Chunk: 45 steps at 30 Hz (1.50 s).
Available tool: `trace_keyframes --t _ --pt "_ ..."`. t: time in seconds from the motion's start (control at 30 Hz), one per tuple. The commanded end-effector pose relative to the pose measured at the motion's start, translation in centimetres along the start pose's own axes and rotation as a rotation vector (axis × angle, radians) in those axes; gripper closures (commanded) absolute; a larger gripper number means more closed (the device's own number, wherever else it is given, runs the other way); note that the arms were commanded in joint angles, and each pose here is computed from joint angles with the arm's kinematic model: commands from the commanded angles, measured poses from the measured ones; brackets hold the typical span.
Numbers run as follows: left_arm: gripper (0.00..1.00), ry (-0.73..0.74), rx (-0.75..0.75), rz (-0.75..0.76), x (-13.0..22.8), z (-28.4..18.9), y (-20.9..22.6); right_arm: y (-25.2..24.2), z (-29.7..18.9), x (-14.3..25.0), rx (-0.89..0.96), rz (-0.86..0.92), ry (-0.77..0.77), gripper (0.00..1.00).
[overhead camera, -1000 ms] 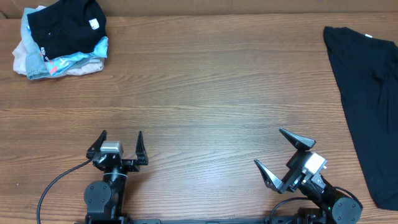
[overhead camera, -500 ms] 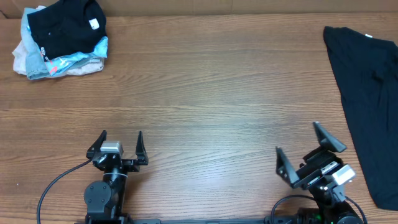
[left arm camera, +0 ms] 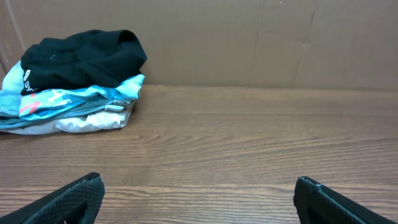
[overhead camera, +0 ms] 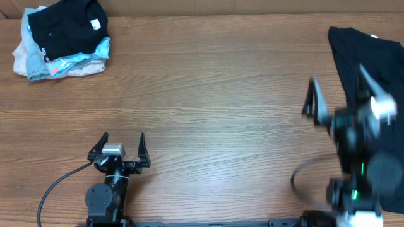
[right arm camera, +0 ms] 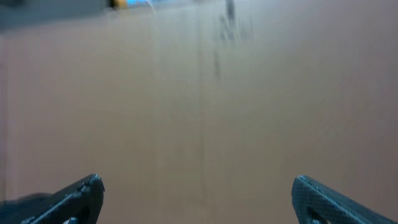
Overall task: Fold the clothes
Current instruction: 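Raise the right gripper and reach toward the black T-shirt at right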
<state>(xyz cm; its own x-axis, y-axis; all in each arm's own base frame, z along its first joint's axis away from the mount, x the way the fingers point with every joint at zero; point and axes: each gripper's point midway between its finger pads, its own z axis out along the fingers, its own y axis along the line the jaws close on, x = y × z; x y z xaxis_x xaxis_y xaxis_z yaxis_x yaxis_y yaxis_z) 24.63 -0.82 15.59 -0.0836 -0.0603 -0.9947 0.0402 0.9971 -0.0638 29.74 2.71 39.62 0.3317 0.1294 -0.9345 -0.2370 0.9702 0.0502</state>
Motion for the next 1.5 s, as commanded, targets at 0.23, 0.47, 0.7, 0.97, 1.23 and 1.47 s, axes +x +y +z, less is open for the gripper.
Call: trace_keyframes --t 0.23,0.47,0.7,0.97,1.23,1.47 --pt "0.00 -0.007 -0.012 -0.018 -0.1 0.0 0.3 -12.2 12.5 8.4 0.305 -0.044 0.529 0.00" --pt "0.00 -0.007 -0.012 -0.018 -0.1 0.0 0.3 -24.0 11.8 14.7 0.526 -0.050 0.883 0.00" --pt "0.00 -0.007 -0.012 -0.018 -0.1 0.0 0.3 -33.5 4.7 21.6 0.709 0.071 1.097 0.00" --pt "0.00 -0.007 -0.012 -0.018 -0.1 0.0 0.3 -39.2 -0.2 27.0 0.810 0.135 1.156 0.00" --pt "0.00 -0.007 -0.012 -0.018 -0.1 0.0 0.3 -40.6 -1.0 32.2 0.778 0.179 1.166 0.00" --pt "0.00 -0.007 -0.012 -0.018 -0.1 0.0 0.3 -40.9 -1.2 35.2 0.752 0.204 1.165 0.00"
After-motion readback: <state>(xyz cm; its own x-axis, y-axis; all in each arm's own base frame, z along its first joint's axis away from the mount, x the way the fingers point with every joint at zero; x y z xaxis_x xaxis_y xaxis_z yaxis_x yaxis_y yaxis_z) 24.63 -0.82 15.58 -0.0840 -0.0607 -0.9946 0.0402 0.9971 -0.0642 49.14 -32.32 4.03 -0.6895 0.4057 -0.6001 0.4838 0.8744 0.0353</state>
